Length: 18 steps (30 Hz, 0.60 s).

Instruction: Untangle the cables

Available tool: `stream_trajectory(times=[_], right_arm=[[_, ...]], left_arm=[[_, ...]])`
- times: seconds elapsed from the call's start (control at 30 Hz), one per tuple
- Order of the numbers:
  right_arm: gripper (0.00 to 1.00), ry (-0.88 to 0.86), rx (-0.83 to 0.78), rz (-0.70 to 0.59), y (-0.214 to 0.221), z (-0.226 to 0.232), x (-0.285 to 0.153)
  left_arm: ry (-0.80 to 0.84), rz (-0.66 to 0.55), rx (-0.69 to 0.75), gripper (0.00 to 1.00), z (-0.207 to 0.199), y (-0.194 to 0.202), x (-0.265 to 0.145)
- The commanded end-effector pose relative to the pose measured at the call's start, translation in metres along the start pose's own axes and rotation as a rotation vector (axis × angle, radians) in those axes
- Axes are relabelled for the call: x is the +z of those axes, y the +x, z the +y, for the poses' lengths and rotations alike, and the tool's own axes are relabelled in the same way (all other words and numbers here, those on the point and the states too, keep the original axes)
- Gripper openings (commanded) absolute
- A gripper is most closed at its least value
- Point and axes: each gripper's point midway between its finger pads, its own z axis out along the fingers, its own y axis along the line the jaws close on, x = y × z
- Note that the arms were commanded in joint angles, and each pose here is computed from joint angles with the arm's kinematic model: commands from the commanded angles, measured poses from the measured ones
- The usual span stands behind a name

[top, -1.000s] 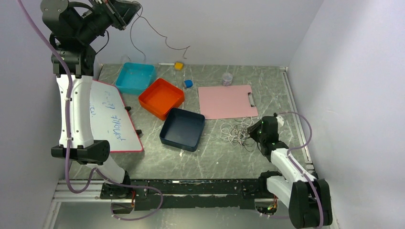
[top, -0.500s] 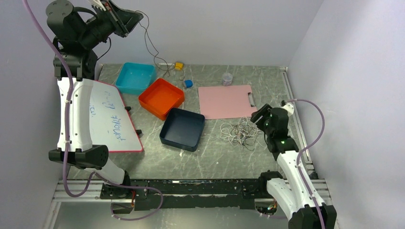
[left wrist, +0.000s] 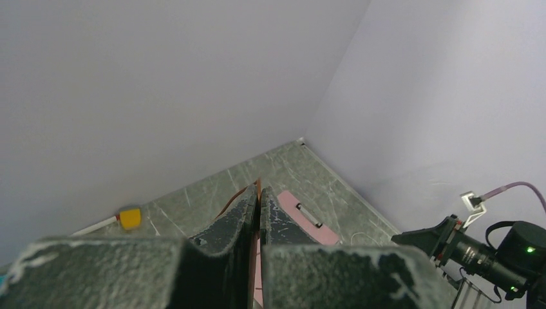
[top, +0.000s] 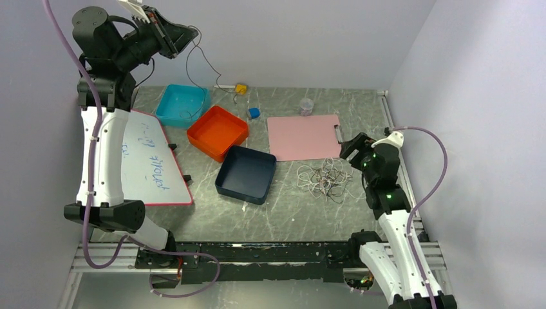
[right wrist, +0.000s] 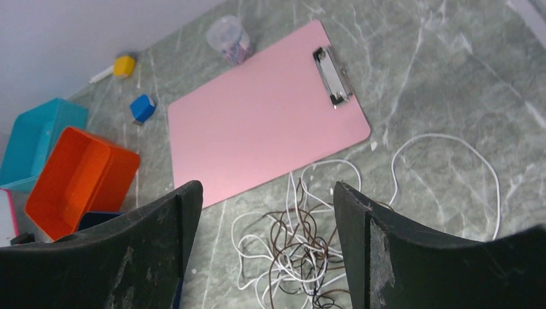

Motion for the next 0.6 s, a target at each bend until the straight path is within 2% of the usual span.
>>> stream_trajectory(times=[0.0,0.47,0.57], right_arm=[[0.78,-0.037,-0.049,-0.058,-0.024,0.010,-0.011],[0.83,-0.099,-0.102,-0.135,-0.045,0.022,-0.024],[0.84,-0.153,-0.108,-0.162,-0.052,0.032,-0.029]], left_arm=[[-0.011,0.013,-0.002,0.07,-0.003,0.006,-0.006],[-0.037,0.058,-0.041,0.07,0.007,0.031,-0.002],[-0.047,0.080,-0.010,0.07,0.008,0.039,0.002]])
